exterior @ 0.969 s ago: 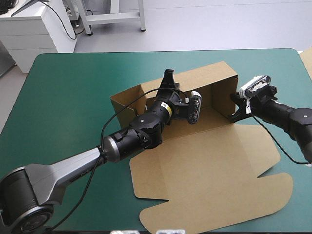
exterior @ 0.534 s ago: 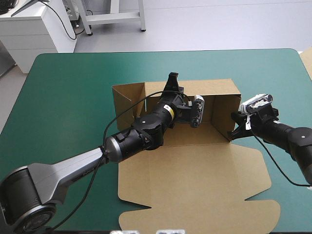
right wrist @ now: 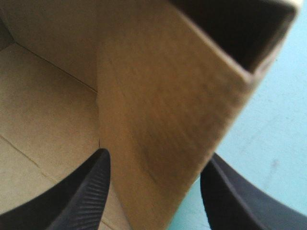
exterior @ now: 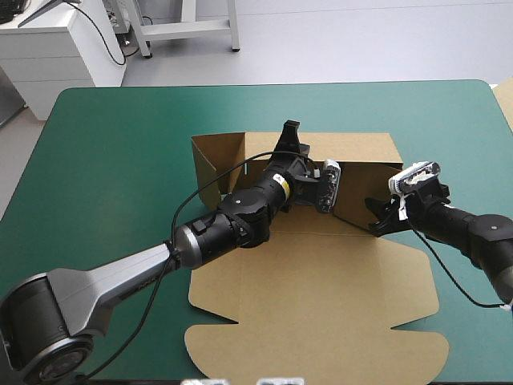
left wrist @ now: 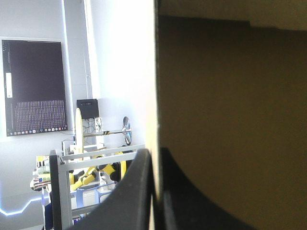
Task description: Fold the box
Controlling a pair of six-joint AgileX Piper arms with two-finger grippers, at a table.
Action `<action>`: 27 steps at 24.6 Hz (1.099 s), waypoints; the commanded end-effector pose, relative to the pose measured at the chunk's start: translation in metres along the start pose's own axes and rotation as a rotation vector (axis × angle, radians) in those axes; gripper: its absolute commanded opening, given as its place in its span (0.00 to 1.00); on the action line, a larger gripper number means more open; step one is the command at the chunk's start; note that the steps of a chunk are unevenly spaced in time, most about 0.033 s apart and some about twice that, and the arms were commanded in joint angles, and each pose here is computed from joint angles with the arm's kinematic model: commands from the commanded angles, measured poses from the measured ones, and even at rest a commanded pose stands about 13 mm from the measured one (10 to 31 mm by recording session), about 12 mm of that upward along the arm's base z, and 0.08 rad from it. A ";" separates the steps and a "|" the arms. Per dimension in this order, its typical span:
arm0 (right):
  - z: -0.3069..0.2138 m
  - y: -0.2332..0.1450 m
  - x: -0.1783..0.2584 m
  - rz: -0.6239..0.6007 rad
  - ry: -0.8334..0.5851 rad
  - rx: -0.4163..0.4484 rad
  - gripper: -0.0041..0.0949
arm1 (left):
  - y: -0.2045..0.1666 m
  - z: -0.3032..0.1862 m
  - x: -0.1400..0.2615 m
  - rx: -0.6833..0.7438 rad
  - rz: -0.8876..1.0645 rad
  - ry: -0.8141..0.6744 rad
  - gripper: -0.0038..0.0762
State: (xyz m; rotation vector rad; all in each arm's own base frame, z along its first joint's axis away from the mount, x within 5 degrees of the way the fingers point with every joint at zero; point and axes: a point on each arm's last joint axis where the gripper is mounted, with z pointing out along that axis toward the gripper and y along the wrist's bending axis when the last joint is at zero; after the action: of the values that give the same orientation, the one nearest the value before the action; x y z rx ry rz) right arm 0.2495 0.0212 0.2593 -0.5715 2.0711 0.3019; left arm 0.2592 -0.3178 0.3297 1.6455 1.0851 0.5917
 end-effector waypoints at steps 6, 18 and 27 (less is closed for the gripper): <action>0.007 -0.001 -0.023 0.002 -0.222 -0.061 0.60 | 0.025 -0.020 -0.011 -0.081 -0.010 -0.091 0.04; 0.011 -0.001 -0.025 0.023 -0.271 -0.091 0.03 | 0.024 -0.020 -0.011 -0.076 -0.024 -0.100 0.04; 0.000 -0.009 -0.027 0.047 -0.244 0.056 0.03 | 0.024 -0.020 -0.011 -0.074 -0.041 -0.101 0.04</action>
State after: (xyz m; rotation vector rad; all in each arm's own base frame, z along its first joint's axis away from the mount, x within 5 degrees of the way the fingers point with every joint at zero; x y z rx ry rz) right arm 0.2715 0.0127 0.2557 -0.3920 1.9712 0.2708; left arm 0.2597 -0.3170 0.3291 1.6406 1.1036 0.5824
